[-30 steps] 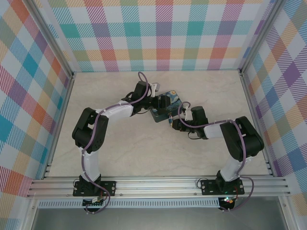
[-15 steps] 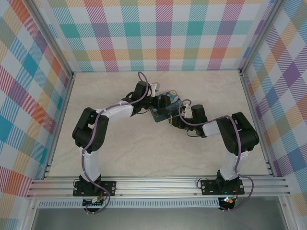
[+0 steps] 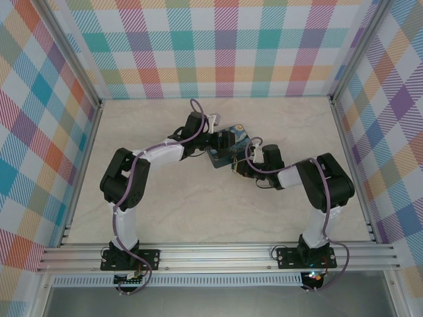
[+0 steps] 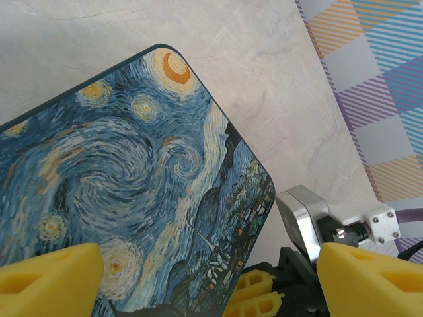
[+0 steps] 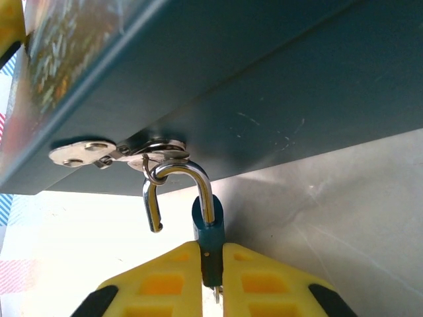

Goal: Unlock a padlock with a key

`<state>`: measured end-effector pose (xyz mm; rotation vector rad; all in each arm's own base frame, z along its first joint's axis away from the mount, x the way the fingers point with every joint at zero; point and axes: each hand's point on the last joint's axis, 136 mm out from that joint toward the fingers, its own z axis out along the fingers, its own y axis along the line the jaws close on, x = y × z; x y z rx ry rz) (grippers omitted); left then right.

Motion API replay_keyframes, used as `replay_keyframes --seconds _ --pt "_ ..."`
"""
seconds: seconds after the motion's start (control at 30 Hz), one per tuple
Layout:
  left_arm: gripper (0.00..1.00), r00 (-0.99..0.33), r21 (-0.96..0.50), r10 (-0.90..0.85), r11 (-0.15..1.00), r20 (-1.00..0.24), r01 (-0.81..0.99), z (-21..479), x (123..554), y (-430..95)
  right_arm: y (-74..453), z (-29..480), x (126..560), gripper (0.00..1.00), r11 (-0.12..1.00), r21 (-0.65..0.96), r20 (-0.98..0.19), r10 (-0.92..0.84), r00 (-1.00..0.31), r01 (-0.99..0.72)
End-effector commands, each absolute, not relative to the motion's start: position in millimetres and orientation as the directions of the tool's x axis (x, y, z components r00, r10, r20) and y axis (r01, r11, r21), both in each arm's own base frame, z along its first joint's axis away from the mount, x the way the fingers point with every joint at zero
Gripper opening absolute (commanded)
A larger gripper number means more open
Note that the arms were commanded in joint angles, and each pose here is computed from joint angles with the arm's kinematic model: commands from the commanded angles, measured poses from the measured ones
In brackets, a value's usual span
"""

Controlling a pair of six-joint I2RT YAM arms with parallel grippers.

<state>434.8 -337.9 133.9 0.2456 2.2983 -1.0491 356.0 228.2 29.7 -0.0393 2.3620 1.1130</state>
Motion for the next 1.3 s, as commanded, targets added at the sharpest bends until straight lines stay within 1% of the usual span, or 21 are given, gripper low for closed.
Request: replay_keyframes --seconds 0.0,0.13,0.57,0.73,1.27 --pt "0.84 -0.828 -0.625 -0.064 0.689 -0.557 0.366 118 429 -331 222 25 356 0.11 0.683 0.707 -0.446 0.231 -0.865 -0.182" --pt "0.85 -0.830 -0.624 -0.063 0.691 -0.554 0.365 115 423 -327 216 30 360 0.08 0.693 0.708 -0.442 0.285 -0.851 -0.136" --pt "0.84 -0.847 -0.650 -0.083 0.682 -0.526 0.337 108 403 -321 210 34 367 0.07 0.658 0.752 -0.320 0.426 -0.846 0.047" --pt "0.85 -0.850 -0.646 -0.083 0.689 -0.520 0.328 103 398 -320 207 37 373 0.07 0.652 0.754 -0.316 0.461 -0.829 0.075" --pt "0.85 -0.855 -0.666 -0.101 0.675 -0.509 0.317 100 387 -324 201 54 399 0.07 0.584 0.798 -0.298 0.598 -0.744 0.151"
